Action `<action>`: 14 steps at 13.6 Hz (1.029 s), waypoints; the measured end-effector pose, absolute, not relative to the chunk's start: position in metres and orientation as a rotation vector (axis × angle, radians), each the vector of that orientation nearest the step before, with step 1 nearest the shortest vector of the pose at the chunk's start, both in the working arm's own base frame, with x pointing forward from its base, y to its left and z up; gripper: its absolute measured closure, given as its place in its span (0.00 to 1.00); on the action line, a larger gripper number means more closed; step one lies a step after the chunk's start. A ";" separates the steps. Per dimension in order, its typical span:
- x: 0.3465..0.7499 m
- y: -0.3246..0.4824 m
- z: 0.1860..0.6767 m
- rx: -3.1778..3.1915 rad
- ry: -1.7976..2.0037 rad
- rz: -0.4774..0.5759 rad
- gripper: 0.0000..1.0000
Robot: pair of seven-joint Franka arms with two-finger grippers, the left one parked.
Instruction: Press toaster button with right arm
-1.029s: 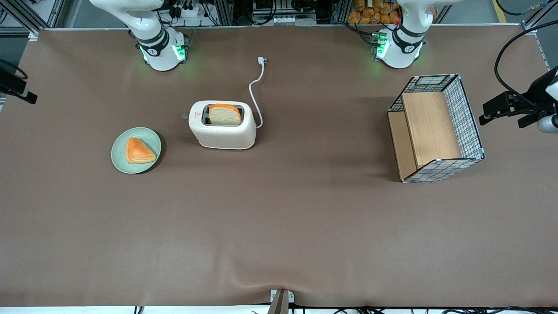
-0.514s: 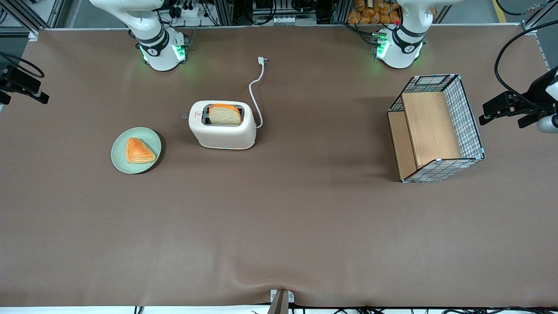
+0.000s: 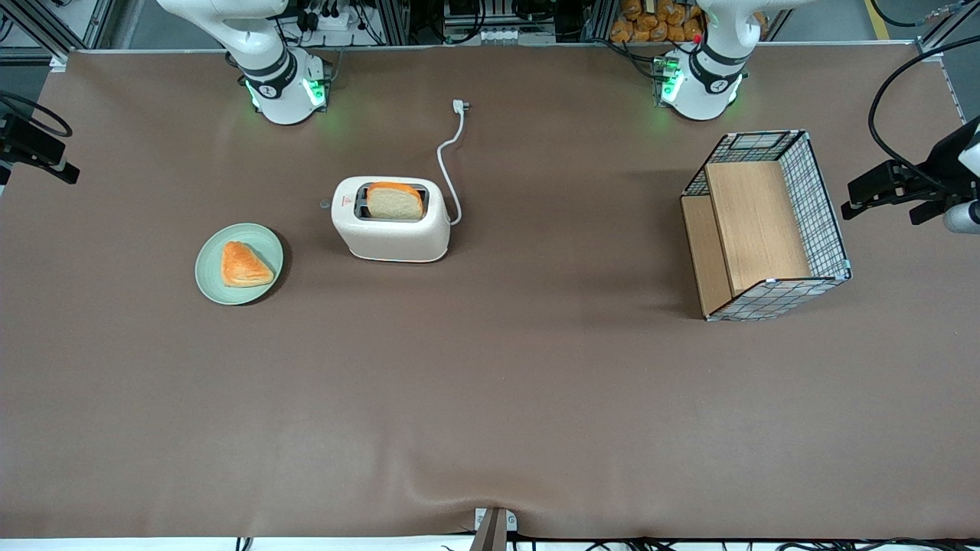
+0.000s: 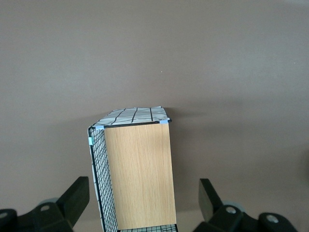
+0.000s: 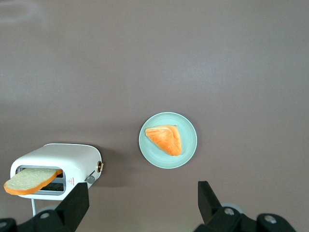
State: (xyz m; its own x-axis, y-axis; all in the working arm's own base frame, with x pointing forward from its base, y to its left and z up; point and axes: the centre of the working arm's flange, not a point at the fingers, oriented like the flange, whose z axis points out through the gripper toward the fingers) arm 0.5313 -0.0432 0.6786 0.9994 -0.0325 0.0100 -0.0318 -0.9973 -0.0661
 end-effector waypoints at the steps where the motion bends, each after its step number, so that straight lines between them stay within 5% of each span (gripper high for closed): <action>1: 0.532 -0.043 0.678 -3.078 0.049 -0.015 0.00; 14: 0.532 -0.038 0.676 -3.141 0.027 0.011 0.00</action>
